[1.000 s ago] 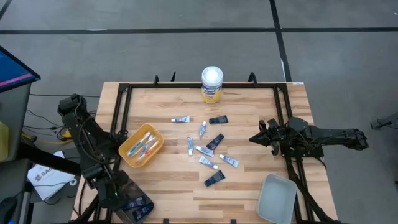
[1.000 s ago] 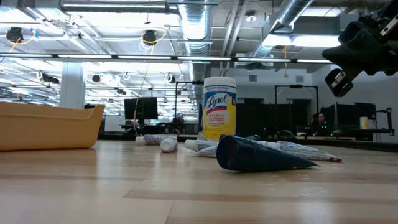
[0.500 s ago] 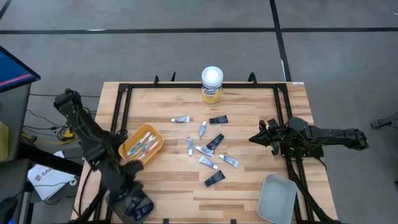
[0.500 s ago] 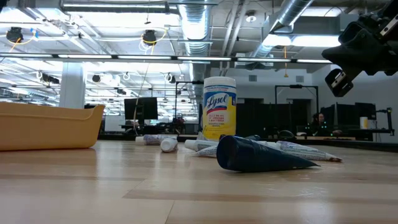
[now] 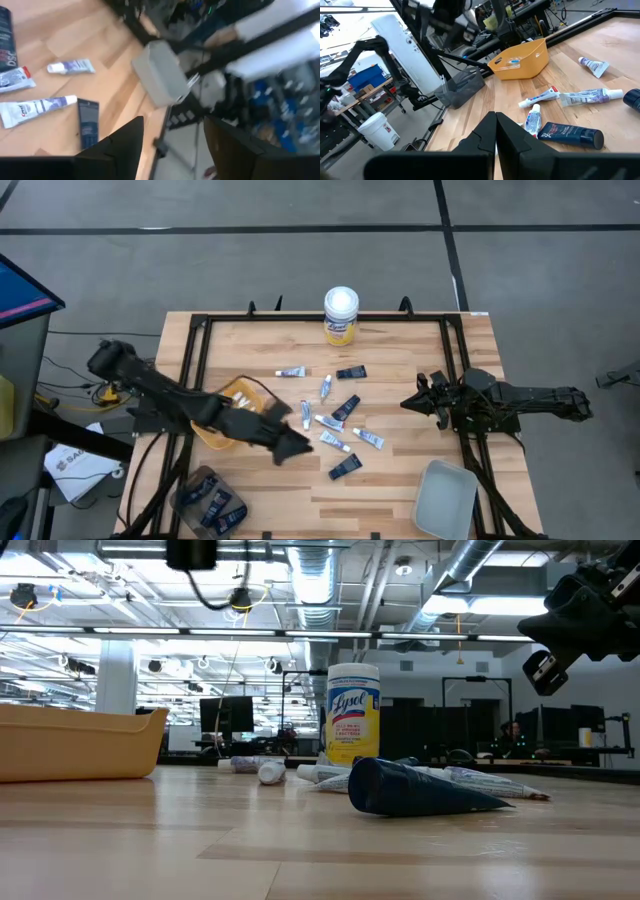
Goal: Pick & Place Travel size toiletries
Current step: Put the blue shave cream into the black transparent bin
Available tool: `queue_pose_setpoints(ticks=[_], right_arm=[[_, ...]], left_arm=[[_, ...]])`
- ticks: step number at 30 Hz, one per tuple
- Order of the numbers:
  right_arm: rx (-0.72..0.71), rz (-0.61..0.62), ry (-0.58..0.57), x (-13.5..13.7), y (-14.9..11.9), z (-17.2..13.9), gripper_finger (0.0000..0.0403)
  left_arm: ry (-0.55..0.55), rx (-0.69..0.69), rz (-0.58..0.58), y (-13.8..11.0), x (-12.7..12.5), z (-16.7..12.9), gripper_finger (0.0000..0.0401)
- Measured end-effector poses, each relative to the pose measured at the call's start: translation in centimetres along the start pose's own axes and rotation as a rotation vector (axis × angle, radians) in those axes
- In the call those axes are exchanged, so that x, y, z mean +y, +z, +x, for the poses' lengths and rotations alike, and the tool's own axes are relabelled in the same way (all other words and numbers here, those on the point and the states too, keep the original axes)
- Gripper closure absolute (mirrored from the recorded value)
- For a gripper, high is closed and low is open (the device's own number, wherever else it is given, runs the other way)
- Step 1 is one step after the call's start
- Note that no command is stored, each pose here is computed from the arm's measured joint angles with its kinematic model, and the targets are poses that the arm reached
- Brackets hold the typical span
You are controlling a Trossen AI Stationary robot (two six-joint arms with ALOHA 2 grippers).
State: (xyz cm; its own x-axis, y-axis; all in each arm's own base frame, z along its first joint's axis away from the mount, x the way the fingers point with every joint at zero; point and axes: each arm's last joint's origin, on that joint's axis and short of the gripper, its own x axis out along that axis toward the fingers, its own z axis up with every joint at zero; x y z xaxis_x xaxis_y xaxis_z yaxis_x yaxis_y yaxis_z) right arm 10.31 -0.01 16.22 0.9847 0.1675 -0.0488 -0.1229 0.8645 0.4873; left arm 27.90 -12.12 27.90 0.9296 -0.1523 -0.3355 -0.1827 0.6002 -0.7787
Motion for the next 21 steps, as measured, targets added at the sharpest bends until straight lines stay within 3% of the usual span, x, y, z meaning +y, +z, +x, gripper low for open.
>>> queue_pose_setpoints(ticks=[12, 21], right_arm=[[0.000, 0.000, 0.000, 0.0, 0.0, 0.0, 0.0403], [0.000, 0.000, 0.000, 0.0, 0.0, 0.0, 0.0403]], left_arm=[[0.120, 0.129, 0.220, -3.4, 0.8, 10.4, 0.0206], [0.289, 0.134, 0.314, -6.6, 4.5, 13.9, 0.0206]])
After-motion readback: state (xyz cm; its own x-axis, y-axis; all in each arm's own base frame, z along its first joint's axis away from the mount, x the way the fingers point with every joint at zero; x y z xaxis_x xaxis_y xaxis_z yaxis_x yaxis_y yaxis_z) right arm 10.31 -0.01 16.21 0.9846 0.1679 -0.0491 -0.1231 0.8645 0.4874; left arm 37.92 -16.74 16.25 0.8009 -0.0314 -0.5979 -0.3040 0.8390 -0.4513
